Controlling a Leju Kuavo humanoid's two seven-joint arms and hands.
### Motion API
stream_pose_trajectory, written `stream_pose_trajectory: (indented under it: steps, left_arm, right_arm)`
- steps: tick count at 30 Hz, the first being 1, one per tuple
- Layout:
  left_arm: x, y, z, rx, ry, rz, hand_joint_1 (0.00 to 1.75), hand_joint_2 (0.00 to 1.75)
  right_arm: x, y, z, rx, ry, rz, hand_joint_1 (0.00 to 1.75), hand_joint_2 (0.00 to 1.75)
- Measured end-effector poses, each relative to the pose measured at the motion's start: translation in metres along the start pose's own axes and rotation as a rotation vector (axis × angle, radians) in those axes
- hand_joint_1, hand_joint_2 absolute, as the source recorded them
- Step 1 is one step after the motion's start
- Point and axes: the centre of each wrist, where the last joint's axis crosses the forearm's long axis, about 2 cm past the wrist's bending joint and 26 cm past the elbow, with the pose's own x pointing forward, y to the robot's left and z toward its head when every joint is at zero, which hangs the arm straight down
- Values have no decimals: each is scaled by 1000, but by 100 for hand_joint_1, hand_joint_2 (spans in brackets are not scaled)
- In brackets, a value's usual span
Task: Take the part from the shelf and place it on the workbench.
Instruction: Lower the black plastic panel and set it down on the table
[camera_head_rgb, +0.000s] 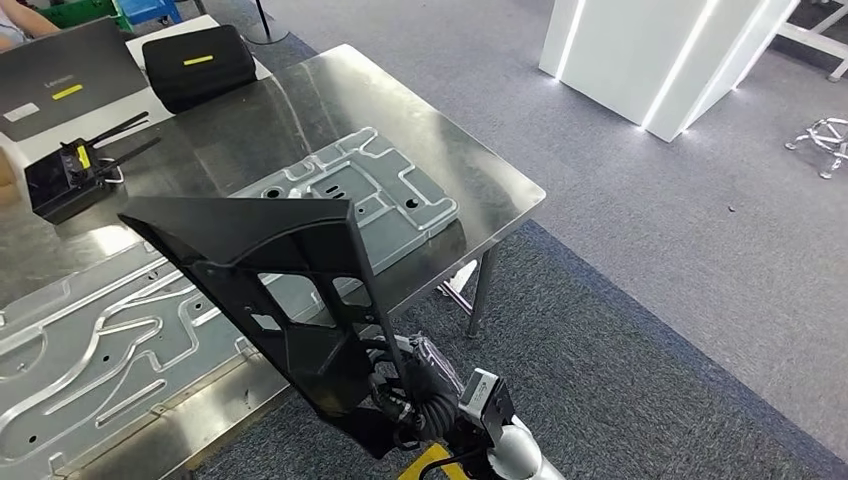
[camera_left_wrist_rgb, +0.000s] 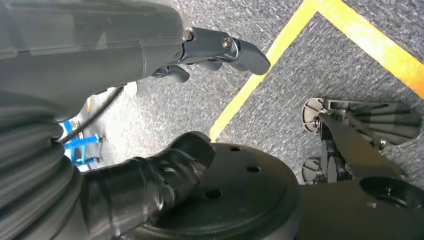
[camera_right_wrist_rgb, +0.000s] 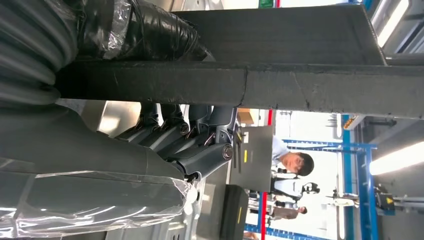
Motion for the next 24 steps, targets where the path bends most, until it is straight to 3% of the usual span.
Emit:
stream_pose_trajectory:
  steps: [24]
  left_arm:
    - [1,1,0,2,-1,-1,0,175]
  right_arm:
    - [0,0,1,7,2,-8,175,175]
